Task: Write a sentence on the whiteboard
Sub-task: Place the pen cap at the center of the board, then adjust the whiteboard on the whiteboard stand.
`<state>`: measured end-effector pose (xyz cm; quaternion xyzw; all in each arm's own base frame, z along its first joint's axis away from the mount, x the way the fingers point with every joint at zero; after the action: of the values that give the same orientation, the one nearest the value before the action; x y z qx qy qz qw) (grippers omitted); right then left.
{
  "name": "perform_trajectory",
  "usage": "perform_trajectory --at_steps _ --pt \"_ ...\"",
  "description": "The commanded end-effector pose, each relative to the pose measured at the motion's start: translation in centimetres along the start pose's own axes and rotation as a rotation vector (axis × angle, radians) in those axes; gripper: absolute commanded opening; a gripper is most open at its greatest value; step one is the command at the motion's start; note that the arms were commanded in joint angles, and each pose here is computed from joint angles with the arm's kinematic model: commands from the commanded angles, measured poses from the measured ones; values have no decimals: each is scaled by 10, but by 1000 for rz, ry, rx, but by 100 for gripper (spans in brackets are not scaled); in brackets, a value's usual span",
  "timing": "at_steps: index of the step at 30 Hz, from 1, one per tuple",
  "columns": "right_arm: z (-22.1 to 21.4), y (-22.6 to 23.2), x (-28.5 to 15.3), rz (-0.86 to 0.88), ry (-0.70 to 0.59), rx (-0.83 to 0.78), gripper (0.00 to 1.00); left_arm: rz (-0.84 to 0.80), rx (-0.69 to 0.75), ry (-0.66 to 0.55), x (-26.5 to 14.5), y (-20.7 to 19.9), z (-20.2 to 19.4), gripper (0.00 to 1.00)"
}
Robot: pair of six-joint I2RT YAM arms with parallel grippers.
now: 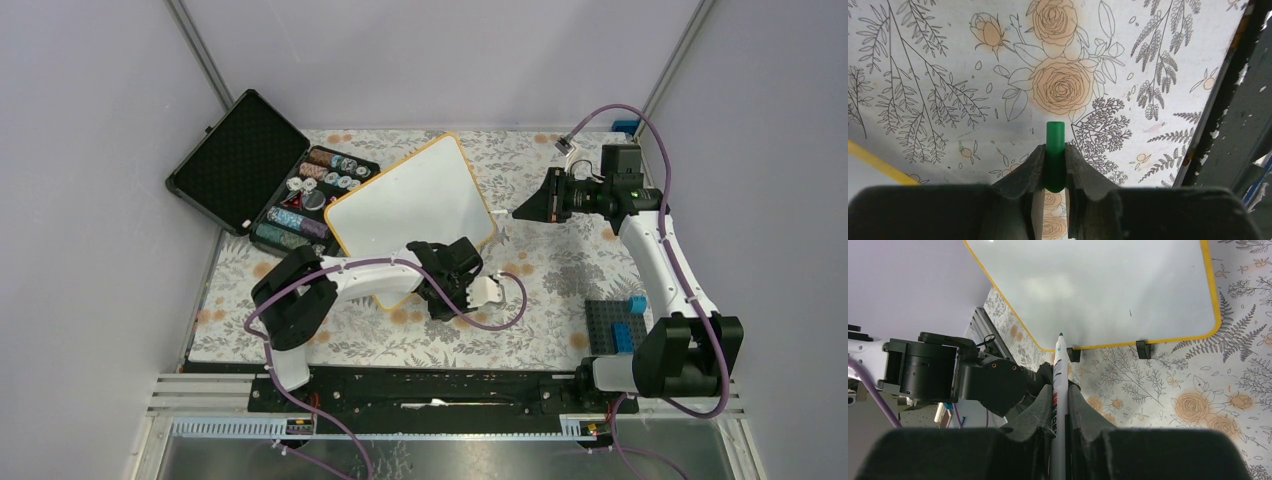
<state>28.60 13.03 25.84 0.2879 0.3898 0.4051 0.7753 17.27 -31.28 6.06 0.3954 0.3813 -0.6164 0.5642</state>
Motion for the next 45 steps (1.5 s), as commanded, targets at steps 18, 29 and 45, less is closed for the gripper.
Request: perform_trajectory --at_steps 18,29,45 --pt "1 3 4 34 36 -36 0 -5 9 -23 -17 -3 15 51" --pt "4 9 3 45 49 -84 0 -28 -71 -289 -105 -2 56 71" --pt "-7 27 18 89 129 -181 0 380 -639 -769 -296 77 -59 82"
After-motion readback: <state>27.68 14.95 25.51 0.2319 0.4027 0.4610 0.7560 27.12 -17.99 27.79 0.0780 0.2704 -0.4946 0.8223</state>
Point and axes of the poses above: each gripper's point midway between its finger pads, its own x axis out along the fingers, its own y axis along the line the jaws close on, z = x × y, the point moved 3 cm from there along -x, back along the fingers, and after that the axes turned 7 degrees about x, right-handed, at the moved point
